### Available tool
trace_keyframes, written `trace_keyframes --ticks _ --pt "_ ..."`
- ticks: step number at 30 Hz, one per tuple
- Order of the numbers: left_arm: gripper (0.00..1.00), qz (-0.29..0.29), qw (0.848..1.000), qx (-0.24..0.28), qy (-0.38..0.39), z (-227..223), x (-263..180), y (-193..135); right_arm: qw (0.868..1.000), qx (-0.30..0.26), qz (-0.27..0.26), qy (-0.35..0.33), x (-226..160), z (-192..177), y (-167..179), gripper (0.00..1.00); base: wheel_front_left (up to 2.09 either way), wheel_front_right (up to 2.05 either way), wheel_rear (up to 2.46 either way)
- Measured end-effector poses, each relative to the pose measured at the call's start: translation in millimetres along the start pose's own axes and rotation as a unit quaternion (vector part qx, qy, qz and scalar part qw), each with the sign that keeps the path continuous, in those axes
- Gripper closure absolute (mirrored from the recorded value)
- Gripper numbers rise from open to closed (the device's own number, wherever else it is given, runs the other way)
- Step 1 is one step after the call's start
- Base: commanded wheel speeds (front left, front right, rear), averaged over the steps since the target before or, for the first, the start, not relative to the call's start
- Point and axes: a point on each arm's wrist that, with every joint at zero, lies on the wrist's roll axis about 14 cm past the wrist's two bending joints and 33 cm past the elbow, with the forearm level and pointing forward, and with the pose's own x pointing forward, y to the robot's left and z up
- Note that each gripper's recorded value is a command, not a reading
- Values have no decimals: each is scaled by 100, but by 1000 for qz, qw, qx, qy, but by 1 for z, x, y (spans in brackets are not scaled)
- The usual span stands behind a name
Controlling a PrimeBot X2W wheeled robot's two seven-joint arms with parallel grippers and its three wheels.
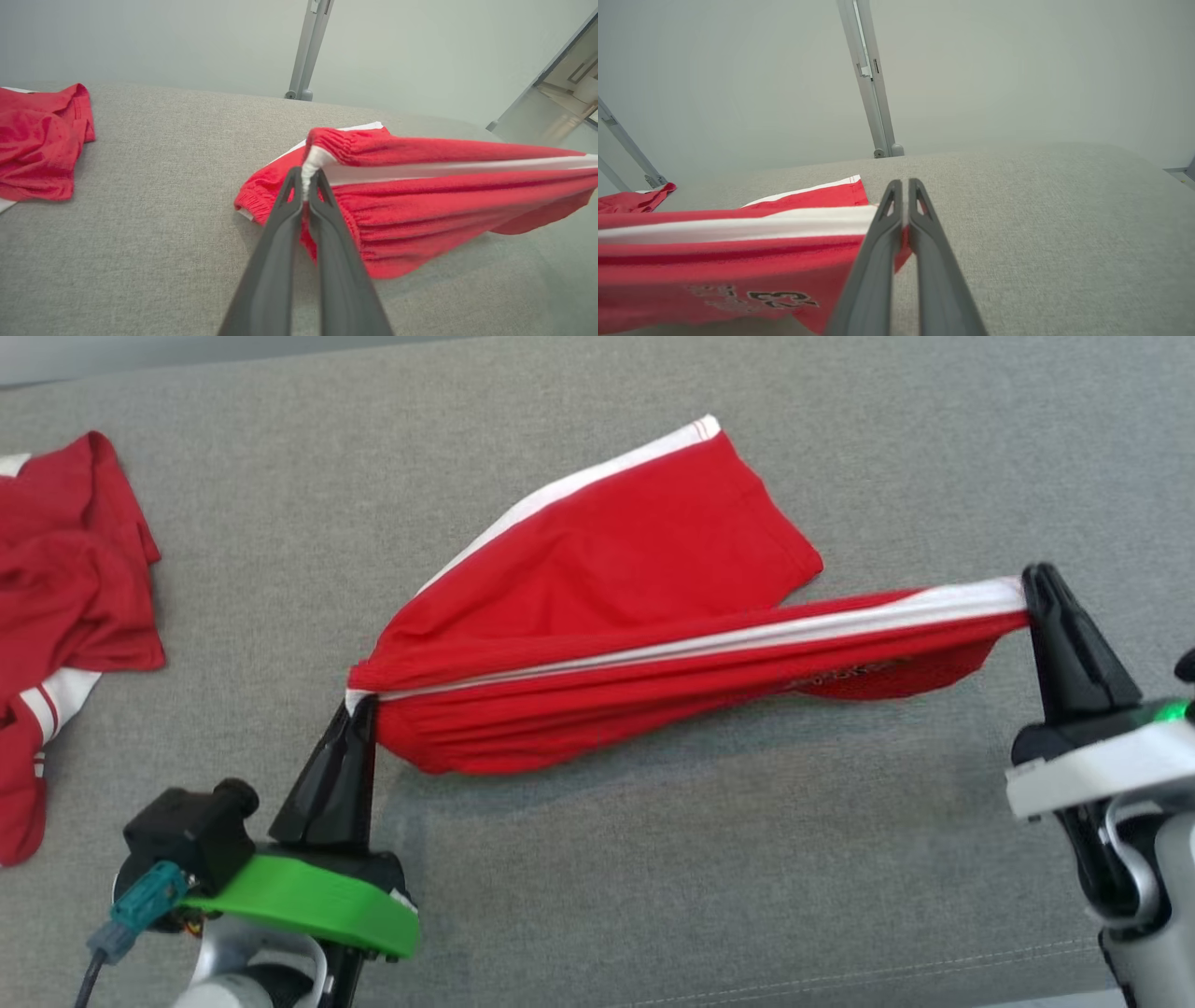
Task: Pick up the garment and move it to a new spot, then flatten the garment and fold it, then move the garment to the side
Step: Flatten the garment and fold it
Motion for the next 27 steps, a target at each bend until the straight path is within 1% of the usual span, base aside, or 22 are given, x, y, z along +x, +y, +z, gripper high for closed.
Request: trace_keyframes --ticks 2,6,11,14,20,25,26,27 --pt "100 0 1000 -1 -7 1 11 3 1000 -15 15 -3 22 1 0 100 0 0 0" --pt "100 12 1000 -10 -9 -6 31 13 999 -23 43 -3 66 -5 4 100 0 0 0" --pt "100 28 999 -16 -10 -18 50 31 995 -35 92 22 117 -32 24 100 0 0 0" --pt "100 39 999 -21 -7 -24 54 41 991 -35 121 34 142 -48 43 100 0 0 0" --pt "100 57 998 -27 7 -40 58 55 984 -33 164 57 181 -79 75 100 0 0 0" --pt "100 66 997 -31 21 -54 58 63 980 -24 179 83 198 -106 90 100 0 0 0" --pt "94 66 997 -31 26 -57 58 64 979 -22 179 89 199 -112 92 100 0 0 0" --pt "60 66 997 -31 29 -59 58 64 979 -20 180 95 200 -117 93 100 0 0 0"
